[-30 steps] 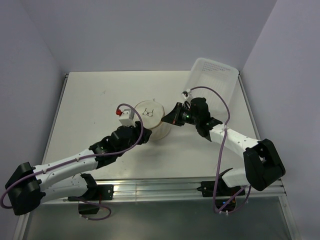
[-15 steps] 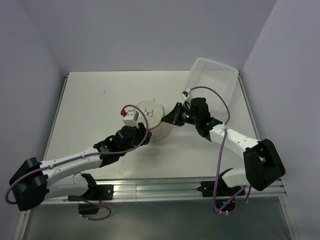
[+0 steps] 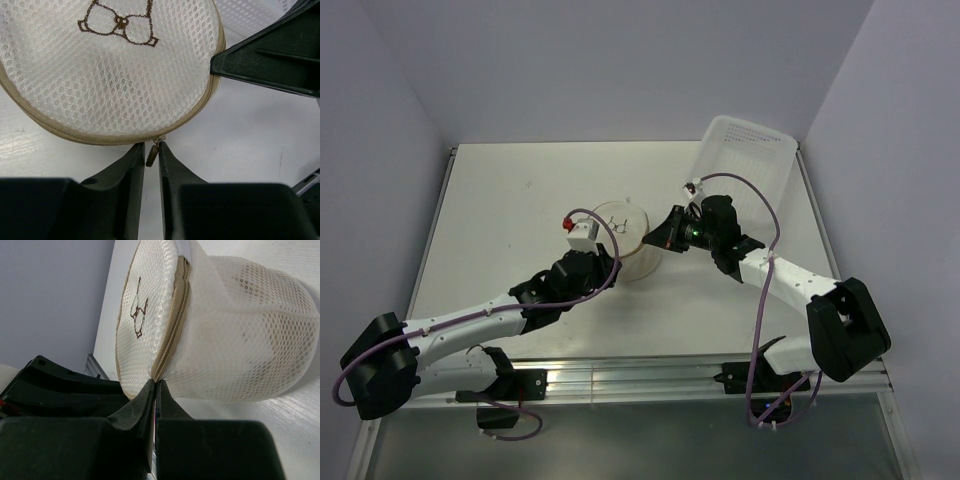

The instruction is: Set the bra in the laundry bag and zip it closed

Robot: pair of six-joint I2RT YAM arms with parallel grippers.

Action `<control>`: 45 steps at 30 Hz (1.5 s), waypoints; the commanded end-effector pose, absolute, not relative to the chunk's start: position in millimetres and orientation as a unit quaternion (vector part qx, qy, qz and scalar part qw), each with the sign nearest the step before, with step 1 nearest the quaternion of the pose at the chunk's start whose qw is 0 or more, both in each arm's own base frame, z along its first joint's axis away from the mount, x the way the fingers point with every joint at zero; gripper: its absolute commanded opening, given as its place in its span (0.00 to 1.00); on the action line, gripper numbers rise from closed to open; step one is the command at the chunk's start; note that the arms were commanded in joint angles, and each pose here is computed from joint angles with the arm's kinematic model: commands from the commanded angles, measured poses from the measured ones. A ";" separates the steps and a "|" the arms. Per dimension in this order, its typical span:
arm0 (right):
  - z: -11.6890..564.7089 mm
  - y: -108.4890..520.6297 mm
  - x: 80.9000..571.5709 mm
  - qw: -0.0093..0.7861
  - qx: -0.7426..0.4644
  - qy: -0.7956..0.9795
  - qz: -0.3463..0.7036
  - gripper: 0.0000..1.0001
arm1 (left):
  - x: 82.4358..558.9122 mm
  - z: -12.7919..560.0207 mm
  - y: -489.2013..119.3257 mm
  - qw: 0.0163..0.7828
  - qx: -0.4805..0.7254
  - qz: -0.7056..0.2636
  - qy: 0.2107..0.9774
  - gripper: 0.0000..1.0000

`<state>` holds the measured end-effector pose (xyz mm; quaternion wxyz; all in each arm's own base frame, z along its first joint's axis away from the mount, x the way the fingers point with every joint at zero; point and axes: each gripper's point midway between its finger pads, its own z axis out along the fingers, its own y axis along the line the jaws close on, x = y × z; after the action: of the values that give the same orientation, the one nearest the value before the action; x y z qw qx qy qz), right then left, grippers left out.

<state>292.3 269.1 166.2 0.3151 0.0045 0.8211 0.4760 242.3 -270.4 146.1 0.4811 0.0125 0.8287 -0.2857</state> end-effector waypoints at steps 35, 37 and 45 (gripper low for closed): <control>182.7 246.2 271.7 0.376 0.014 0.815 0.440 0.82 | 203.0 205.1 -274.7 0.526 -0.076 -0.379 0.758 0.00; 180.6 255.9 248.8 0.368 0.022 0.808 0.460 0.81 | 198.7 200.7 -286.7 0.520 -0.072 -0.380 0.761 0.00; 188.4 271.0 220.3 0.362 0.037 0.781 0.507 0.75 | 189.6 196.4 -309.2 0.509 -0.065 -0.399 0.760 0.00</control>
<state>205.4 265.6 157.7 0.3245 0.0147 0.8146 0.4805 185.8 -293.9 155.4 0.4933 -0.0310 0.7964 -0.3485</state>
